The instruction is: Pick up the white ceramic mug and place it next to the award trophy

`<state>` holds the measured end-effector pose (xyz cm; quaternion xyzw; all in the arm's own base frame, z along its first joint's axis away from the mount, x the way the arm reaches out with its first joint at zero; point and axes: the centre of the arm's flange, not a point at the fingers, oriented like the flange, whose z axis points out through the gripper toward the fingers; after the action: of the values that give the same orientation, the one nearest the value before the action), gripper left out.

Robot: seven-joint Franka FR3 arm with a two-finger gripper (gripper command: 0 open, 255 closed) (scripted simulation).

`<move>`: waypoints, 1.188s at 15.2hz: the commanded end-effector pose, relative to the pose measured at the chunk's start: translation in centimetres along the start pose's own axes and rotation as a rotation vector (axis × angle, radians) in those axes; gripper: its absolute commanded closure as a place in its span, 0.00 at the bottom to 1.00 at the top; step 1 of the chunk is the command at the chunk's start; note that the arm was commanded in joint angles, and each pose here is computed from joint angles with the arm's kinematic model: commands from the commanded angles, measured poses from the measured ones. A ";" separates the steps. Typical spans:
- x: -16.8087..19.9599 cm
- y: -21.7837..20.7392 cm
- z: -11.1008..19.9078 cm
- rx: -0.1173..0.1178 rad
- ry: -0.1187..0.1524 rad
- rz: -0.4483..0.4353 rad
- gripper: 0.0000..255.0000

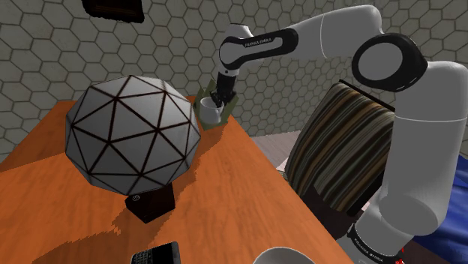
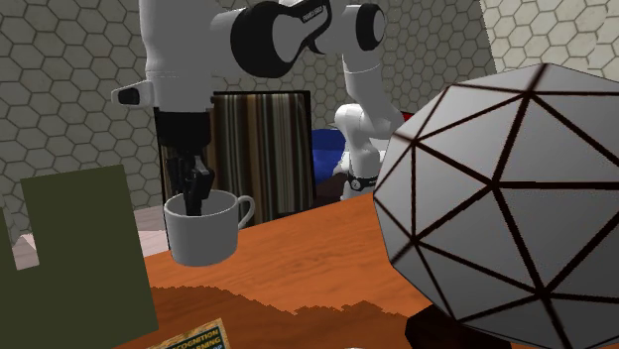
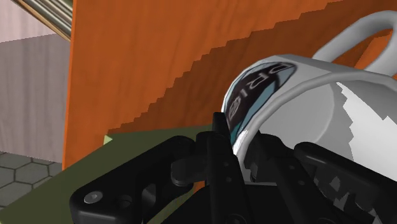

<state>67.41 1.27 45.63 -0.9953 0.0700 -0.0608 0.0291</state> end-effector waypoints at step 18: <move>-1.2 0.8 10.0 0.000 0.001 0.000 1.00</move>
<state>67.37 1.00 36.16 -0.9953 0.0700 -0.0608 0.0291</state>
